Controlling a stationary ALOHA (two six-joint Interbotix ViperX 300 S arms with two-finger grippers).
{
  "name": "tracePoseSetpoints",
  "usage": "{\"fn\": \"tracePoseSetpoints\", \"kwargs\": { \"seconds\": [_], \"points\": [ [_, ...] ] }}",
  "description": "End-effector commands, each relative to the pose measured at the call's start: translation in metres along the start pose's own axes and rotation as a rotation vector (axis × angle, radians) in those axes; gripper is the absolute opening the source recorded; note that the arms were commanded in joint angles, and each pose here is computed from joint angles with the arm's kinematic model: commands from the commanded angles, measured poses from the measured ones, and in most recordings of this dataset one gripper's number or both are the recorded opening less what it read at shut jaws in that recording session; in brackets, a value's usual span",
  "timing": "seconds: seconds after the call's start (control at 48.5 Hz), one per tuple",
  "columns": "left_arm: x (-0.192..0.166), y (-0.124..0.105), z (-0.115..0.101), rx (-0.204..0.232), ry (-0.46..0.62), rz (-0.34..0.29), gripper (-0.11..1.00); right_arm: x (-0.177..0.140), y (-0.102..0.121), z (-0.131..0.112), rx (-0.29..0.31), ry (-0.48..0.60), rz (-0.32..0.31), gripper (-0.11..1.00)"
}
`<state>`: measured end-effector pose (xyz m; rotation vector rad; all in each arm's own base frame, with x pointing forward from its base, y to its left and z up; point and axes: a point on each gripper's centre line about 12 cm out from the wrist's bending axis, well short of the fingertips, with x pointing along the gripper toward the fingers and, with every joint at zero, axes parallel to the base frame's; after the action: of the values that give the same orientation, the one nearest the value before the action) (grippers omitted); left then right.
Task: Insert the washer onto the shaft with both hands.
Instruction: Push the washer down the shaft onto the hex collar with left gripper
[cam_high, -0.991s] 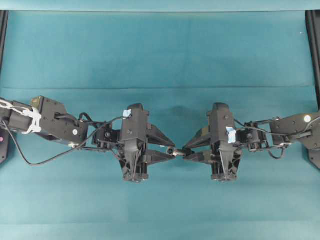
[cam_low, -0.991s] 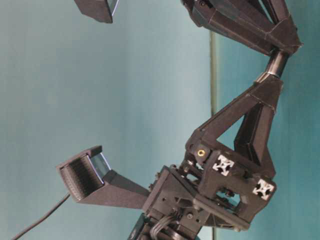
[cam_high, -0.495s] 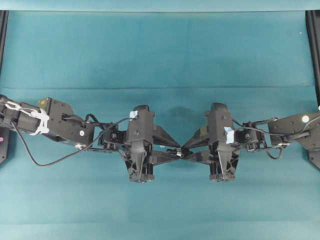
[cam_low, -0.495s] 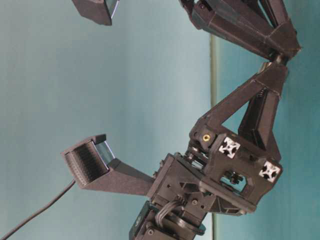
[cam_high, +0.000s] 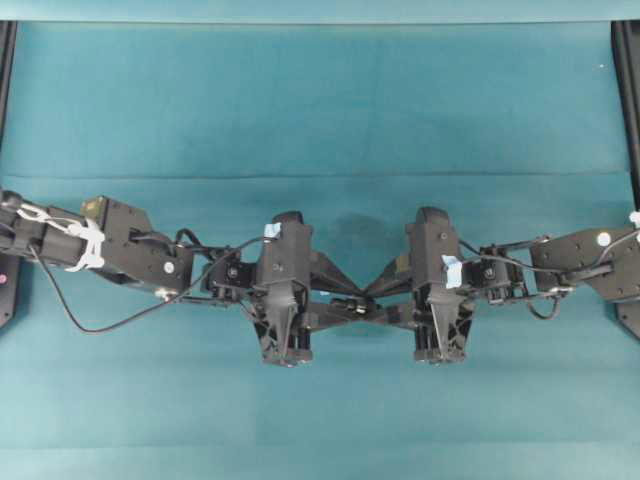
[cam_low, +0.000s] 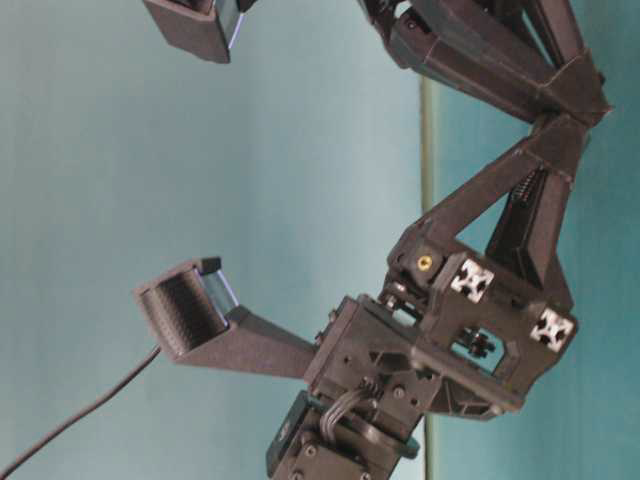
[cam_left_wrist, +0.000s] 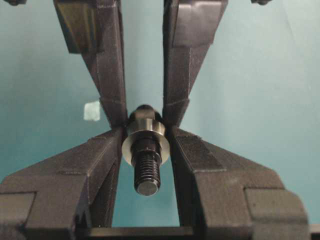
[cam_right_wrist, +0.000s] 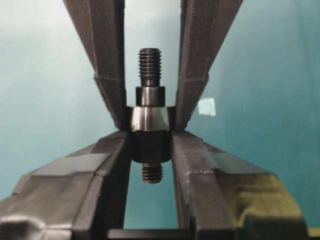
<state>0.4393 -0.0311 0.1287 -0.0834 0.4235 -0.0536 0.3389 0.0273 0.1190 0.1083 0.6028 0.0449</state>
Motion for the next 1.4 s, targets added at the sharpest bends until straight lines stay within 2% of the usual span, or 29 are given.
{"fn": "tracePoseSetpoints", "kwargs": {
  "seconds": [0.0, 0.846, 0.888, 1.053, 1.094, 1.383],
  "points": [
    [0.003, -0.002, 0.016, 0.000, -0.046, -0.005, 0.36, 0.000, 0.002, 0.009, 0.004, -0.032, 0.007, 0.00],
    [0.002, 0.004, 0.012, -0.006, 0.002, 0.011, 0.36, 0.001, 0.002, 0.009, 0.003, -0.032, 0.007, 0.00],
    [0.003, 0.005, 0.013, -0.007, 0.000, 0.013, 0.40, 0.001, 0.002, 0.009, 0.003, -0.032, 0.007, 0.00],
    [0.003, 0.004, 0.019, -0.006, -0.013, 0.011, 0.86, 0.001, 0.002, 0.008, 0.003, -0.027, 0.006, 0.00],
    [0.003, 0.004, 0.021, -0.006, -0.020, 0.010, 0.92, 0.001, 0.002, 0.008, 0.003, -0.027, 0.006, 0.00],
    [0.003, 0.003, 0.023, -0.006, -0.012, 0.011, 0.86, 0.001, 0.002, 0.008, 0.004, -0.023, 0.005, 0.00]
  ]
}}
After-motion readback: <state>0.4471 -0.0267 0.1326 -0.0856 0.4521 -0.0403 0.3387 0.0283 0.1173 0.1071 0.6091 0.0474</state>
